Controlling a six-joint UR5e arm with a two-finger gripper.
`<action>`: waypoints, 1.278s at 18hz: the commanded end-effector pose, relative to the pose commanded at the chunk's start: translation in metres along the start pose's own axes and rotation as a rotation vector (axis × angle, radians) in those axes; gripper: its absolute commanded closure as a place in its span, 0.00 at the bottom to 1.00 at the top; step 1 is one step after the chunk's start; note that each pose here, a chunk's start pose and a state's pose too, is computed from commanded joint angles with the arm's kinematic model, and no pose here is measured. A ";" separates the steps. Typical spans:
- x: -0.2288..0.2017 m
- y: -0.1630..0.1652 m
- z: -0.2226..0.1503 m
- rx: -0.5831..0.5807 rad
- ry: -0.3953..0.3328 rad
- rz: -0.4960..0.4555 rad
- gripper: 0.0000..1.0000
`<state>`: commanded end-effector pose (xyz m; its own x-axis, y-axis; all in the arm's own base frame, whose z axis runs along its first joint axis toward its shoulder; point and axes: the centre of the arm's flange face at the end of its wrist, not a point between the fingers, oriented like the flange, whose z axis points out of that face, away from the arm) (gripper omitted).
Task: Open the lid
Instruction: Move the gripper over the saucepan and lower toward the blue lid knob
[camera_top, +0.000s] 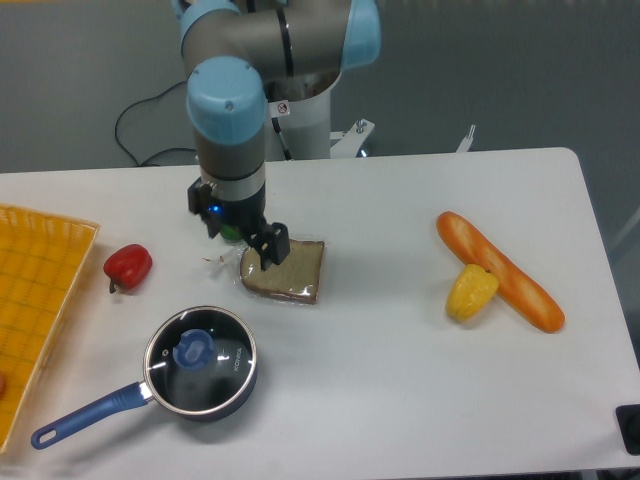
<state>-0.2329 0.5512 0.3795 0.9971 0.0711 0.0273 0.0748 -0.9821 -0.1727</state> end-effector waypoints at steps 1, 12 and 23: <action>0.003 -0.007 0.001 0.002 0.000 0.005 0.00; 0.002 -0.037 0.020 0.000 0.001 -0.006 0.00; 0.002 -0.073 0.045 -0.008 -0.021 -0.028 0.00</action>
<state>-0.2353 0.6308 0.3482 0.9947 0.1017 0.0116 0.1022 -0.9811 -0.1645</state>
